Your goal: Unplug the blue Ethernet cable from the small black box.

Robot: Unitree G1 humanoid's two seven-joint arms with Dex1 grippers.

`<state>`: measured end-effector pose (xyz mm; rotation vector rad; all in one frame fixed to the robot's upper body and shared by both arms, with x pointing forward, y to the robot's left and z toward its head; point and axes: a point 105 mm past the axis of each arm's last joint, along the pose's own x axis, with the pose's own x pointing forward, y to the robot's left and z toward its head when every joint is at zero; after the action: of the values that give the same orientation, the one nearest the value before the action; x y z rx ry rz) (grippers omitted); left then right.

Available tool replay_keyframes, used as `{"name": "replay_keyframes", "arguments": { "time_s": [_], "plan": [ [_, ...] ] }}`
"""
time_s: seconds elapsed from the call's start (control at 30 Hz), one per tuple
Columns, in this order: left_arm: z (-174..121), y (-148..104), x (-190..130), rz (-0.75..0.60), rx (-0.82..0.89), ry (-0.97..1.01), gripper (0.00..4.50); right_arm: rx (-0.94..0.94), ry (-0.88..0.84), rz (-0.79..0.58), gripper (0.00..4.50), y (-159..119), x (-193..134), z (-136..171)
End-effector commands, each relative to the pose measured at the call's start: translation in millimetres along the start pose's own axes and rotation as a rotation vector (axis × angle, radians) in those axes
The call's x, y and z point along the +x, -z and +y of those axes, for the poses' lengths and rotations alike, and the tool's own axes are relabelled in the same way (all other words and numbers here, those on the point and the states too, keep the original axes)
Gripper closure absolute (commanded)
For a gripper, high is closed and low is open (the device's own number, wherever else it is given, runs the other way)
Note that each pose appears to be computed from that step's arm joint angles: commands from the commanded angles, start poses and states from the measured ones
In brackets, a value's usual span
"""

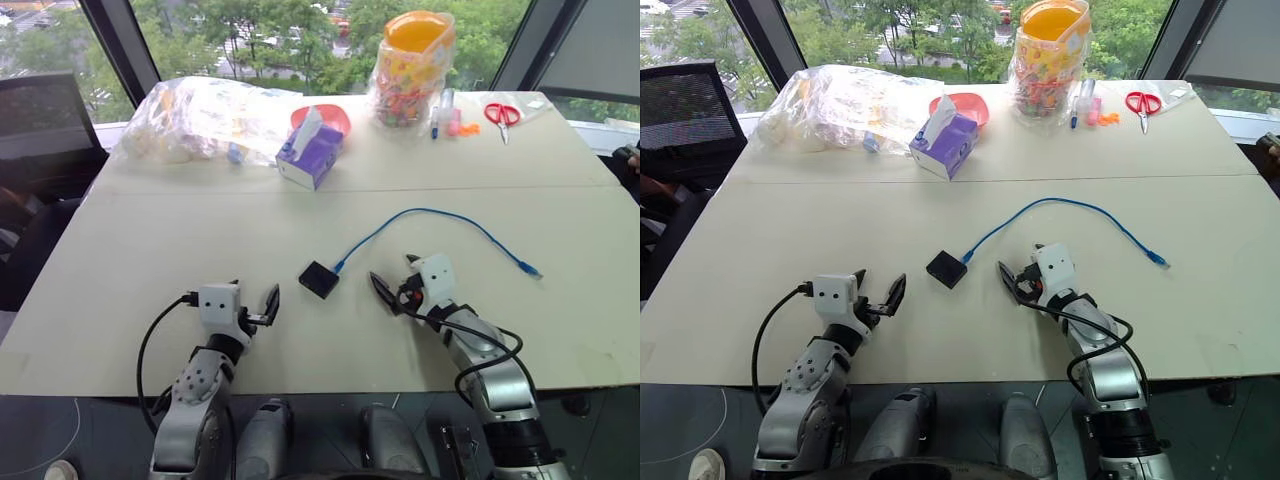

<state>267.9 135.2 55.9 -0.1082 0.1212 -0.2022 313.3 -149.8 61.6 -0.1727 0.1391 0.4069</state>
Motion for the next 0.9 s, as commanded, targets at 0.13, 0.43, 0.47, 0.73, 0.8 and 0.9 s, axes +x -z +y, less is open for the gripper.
{"name": "replay_keyframes", "arguments": {
  "time_s": [0.13,0.43,0.47,0.73,0.8,0.9],
  "plan": [
    [-4.5,6.3,-0.4,0.019,-0.037,0.021,0.06,-0.010,-0.024,0.036,0.00,7.8,-0.6,0.2],
    [-16.4,5.6,1.6,0.030,-0.057,0.172,0.06,-0.093,-0.155,0.039,0.00,-10.6,1.8,-8.3],
    [-17.0,6.1,1.1,0.036,-0.059,0.200,0.06,-0.111,-0.188,0.042,0.00,-14.8,2.2,-8.4],
    [-12.1,3.0,-8.2,0.130,-0.052,0.436,0.06,-0.373,-0.497,0.131,0.00,-60.9,7.8,-22.0],
    [-8.5,-6.1,-9.4,0.133,-0.063,0.477,0.06,-0.443,-0.568,0.155,0.00,-73.5,12.3,-22.9],
    [-4.9,-21.1,-13.0,0.141,-0.068,0.542,0.06,-0.562,-0.659,0.193,0.00,-88.3,22.4,-20.7]
  ]
}}
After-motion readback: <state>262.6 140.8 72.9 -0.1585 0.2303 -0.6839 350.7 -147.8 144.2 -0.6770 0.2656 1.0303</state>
